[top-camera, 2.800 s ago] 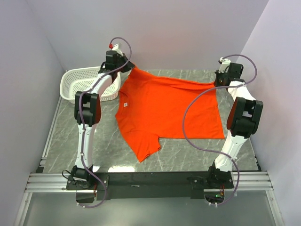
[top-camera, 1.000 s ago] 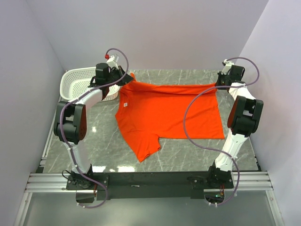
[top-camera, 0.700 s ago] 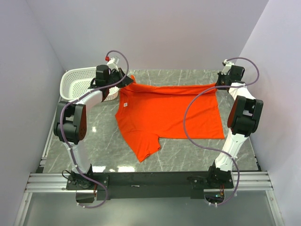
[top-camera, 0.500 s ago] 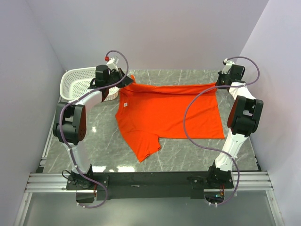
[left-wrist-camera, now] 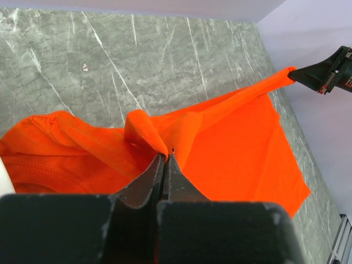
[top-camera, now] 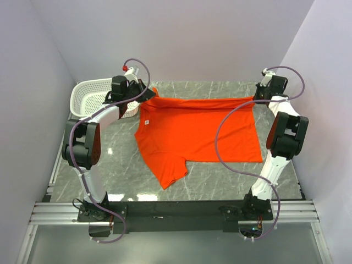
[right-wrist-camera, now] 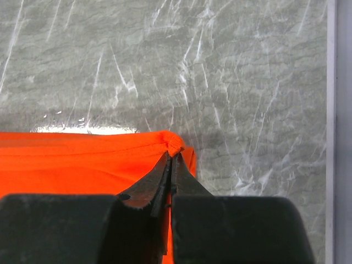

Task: Fold and stack the t-shirts
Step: Fold the tshirt

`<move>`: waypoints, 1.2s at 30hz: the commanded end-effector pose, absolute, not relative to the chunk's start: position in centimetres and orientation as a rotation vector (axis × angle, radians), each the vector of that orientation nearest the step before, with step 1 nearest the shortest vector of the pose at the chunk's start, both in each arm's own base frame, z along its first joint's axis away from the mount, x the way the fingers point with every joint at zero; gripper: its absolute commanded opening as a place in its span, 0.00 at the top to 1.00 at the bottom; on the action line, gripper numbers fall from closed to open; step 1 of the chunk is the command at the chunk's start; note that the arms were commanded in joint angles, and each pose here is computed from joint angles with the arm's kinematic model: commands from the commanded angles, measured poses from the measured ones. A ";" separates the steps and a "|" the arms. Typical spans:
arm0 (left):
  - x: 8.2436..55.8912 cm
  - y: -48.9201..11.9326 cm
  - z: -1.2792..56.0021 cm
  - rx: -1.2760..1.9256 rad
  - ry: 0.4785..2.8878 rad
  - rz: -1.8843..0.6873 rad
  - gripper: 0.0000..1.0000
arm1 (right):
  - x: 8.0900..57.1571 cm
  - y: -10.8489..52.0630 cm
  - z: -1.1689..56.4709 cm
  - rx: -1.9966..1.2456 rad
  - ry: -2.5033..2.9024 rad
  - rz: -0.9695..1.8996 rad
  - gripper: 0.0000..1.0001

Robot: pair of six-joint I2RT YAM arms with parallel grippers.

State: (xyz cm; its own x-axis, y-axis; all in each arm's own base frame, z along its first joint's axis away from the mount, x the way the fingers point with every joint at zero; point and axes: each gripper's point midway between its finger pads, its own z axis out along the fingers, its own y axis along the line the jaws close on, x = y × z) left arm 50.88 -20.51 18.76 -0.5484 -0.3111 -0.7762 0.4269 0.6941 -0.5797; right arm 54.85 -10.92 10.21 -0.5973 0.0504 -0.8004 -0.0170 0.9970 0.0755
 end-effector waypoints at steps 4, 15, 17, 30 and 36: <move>50.6 -20.5 21.0 0.124 1.869 -0.946 0.99 | 53.5 -13.8 11.3 0.051 2.189 -0.013 0.75; 50.0 -20.6 19.5 0.138 1.905 -0.955 0.99 | 47.4 -15.2 9.3 -0.021 2.249 0.044 0.34; 49.9 -20.6 19.4 0.145 1.908 -0.958 0.99 | 46.8 -13.4 9.5 -0.098 2.240 0.128 0.34; 49.0 -20.4 18.0 0.143 1.950 -0.944 0.99 | 45.6 -10.5 9.8 -0.171 2.232 0.297 0.34; 48.2 -20.4 17.4 0.145 1.977 -0.928 0.99 | 45.1 -10.3 9.9 -0.173 2.234 0.298 0.34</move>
State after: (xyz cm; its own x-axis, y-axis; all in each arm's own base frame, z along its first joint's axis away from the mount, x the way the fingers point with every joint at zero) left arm 48.85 -20.21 14.70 -0.6227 -0.2702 -0.7343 0.3858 0.7105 -0.5886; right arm 45.27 -10.75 7.46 -0.6683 0.0038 -0.7439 -0.1923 0.9651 0.1777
